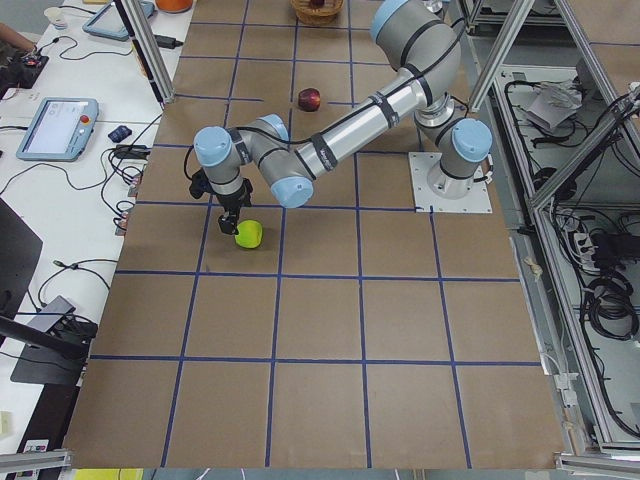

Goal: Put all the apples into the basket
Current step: 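Release the red apple into the basket while left gripper sets dark apple at center, then grasp the green apple with left gripper while right grasps the dark apple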

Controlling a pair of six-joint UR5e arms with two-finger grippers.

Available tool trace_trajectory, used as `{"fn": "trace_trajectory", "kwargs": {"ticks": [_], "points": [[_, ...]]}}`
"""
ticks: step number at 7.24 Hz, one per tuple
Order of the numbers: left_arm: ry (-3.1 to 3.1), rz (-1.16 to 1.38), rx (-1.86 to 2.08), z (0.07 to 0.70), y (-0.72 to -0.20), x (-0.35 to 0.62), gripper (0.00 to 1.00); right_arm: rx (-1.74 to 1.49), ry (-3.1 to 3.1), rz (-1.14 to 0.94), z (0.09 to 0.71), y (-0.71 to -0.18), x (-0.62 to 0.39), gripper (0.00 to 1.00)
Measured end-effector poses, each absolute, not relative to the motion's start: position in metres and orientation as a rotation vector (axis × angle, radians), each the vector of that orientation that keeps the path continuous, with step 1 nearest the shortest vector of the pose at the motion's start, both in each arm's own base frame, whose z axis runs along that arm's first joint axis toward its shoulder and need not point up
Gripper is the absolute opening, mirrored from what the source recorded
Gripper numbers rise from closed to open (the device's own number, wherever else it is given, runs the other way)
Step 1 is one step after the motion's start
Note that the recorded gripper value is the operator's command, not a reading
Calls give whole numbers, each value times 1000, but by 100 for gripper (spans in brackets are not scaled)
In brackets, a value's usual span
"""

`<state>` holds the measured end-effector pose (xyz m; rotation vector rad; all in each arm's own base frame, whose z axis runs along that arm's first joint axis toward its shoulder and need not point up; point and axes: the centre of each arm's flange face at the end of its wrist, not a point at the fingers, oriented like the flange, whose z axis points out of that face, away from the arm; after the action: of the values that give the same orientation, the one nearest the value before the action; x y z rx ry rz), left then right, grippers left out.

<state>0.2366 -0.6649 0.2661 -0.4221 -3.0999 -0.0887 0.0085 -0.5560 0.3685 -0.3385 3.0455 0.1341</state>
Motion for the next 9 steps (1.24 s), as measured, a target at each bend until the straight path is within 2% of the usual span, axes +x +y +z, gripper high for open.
{"fn": "trace_trajectory", "kwargs": {"ticks": [2,4,5,6,9], "points": [[-3087,-132,-329,240,-668,237,100,-228,2988,64,358,-558,142,100],[-3063,-169,-284,216,-670,237,100,-127,2966,26,314,-547,269,100],[-3045,-185,-261,202,-671,236,15,-92,2966,7,284,-539,318,100],[-3042,-193,-240,195,-672,237,0,-83,2968,5,257,-534,348,100],[-3055,-202,-262,236,-673,214,0,-102,2989,104,200,-518,368,100]]}}
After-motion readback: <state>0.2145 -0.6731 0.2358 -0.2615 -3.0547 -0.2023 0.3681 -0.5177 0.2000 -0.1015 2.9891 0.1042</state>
